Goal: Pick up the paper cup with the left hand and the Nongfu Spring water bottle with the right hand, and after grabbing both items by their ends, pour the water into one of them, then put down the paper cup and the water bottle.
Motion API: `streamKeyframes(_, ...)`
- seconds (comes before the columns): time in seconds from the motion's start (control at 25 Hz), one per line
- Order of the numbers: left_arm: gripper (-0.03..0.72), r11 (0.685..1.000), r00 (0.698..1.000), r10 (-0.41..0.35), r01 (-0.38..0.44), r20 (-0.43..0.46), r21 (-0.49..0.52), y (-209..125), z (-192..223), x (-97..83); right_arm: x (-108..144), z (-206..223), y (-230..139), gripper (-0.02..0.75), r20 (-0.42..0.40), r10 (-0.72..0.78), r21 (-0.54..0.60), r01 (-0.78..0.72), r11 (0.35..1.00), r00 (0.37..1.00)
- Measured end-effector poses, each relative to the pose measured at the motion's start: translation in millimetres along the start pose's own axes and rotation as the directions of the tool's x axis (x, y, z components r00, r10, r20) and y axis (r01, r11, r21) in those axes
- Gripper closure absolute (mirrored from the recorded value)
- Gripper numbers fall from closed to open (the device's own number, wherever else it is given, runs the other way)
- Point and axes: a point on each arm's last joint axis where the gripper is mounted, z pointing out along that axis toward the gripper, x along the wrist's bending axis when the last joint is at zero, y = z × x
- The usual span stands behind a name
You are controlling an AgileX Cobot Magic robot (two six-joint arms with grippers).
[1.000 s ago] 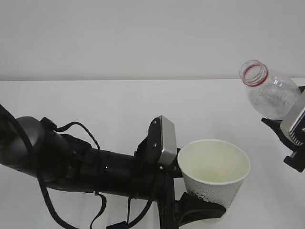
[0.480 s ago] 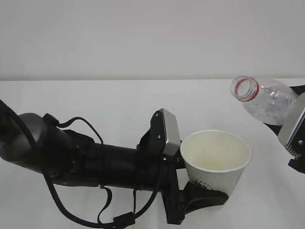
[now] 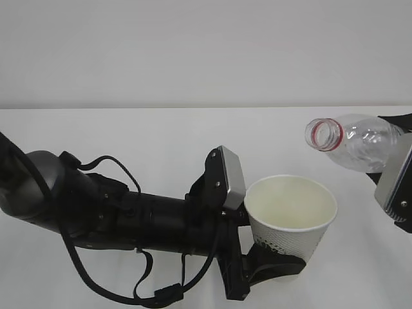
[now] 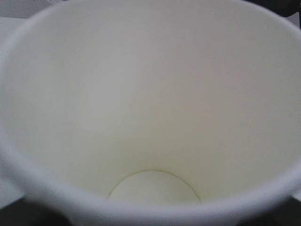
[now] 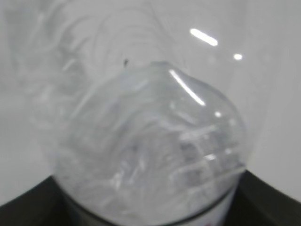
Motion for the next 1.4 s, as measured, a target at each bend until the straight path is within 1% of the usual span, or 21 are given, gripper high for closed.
streamKeyframes(0.16,0.152,1.000,1.000,0.000,0.000,0.000,0.000,0.0,0.0,0.0,-3.8,-0.1,2.4,0.223,0.043,-0.033,-0.025,0.034,0.999,0.999)
streamKeyframes(0.28,0.153,1.000,1.000,0.000,0.000,0.000,0.000,0.0,0.0,0.0,-5.2,-0.2,3.0,0.223,0.058,-0.054,-0.030,0.056,0.998,0.997)
streamKeyframes(0.64,0.154,1.000,1.000,0.000,0.000,0.000,0.000,0.0,0.0,0.0,-7.7,-0.3,0.7,0.223,0.083,-0.126,0.004,0.126,0.992,0.989)
streamKeyframes(0.84,0.154,1.000,1.000,0.000,0.000,0.000,0.000,0.0,0.0,0.0,-11.8,-0.7,0.7,0.223,0.128,-0.143,0.011,0.143,0.990,0.981)
streamKeyframes(1.4,0.154,1.000,1.000,0.000,0.000,0.000,0.000,0.0,0.0,0.0,-12.8,-0.8,0.7,0.223,0.136,-0.230,0.025,0.229,0.973,0.963)
